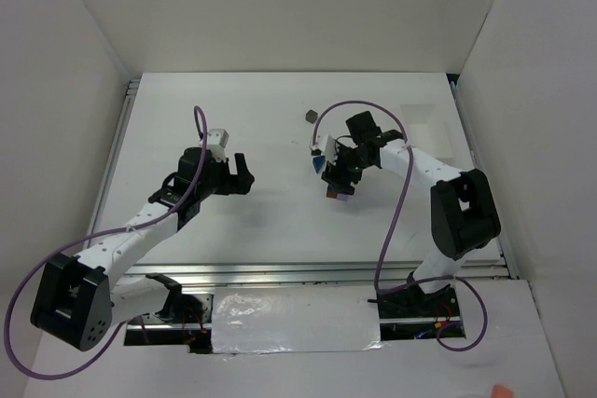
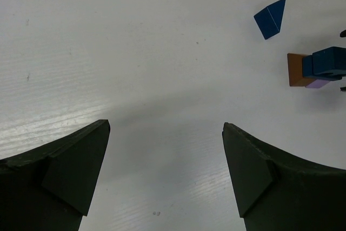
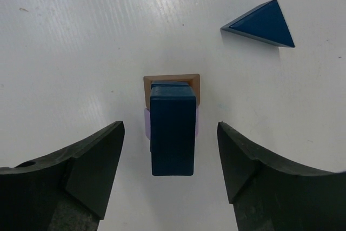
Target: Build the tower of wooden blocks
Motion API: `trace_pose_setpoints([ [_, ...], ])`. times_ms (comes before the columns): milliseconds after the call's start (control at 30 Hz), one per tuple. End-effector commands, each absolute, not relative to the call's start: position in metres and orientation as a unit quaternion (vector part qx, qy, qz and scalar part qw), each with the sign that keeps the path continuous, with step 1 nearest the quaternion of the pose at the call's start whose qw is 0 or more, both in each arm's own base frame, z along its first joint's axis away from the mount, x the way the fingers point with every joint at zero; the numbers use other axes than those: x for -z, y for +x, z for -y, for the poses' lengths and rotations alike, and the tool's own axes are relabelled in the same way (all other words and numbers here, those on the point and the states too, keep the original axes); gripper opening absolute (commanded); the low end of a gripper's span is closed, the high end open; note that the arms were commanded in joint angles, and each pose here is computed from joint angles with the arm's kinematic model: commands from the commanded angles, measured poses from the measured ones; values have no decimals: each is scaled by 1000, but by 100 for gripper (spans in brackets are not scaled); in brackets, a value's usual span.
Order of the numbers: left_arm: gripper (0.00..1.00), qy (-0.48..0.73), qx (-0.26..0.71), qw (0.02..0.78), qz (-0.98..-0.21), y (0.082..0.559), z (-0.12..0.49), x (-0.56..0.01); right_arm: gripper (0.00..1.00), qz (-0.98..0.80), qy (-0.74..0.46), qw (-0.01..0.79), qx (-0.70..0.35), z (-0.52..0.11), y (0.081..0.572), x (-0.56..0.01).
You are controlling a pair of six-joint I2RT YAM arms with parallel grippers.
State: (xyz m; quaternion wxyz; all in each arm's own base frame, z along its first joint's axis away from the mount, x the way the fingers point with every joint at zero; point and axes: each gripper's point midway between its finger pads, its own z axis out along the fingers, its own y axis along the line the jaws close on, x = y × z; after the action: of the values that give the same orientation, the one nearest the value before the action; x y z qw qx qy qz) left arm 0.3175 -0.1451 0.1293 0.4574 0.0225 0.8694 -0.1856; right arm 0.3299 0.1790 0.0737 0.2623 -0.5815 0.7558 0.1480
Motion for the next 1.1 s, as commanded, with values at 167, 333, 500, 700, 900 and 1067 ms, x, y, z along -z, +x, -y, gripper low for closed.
trace_pose_setpoints([
  [167,99,34,206,511,-834,336,156,-175,100,-721,-580,351,-144,-187,336,-145],
  [333,99,25,211,506,-836,341,160,-185,100,-706,-548,433,-117,-186,346,-198],
  [500,99,0,180,482,-858,357,157,-187,100,-712,-454,524,-110,-192,378,-260],
  [700,99,78,217,482,-845,416,202,-196,100,-749,-169,636,-85,-159,443,-372],
  [900,99,194,260,467,-823,488,266,-177,100,-739,58,652,-160,-107,431,-401],
  [1067,99,227,259,430,-835,539,304,-147,100,-746,82,629,-205,-90,399,-361],
])
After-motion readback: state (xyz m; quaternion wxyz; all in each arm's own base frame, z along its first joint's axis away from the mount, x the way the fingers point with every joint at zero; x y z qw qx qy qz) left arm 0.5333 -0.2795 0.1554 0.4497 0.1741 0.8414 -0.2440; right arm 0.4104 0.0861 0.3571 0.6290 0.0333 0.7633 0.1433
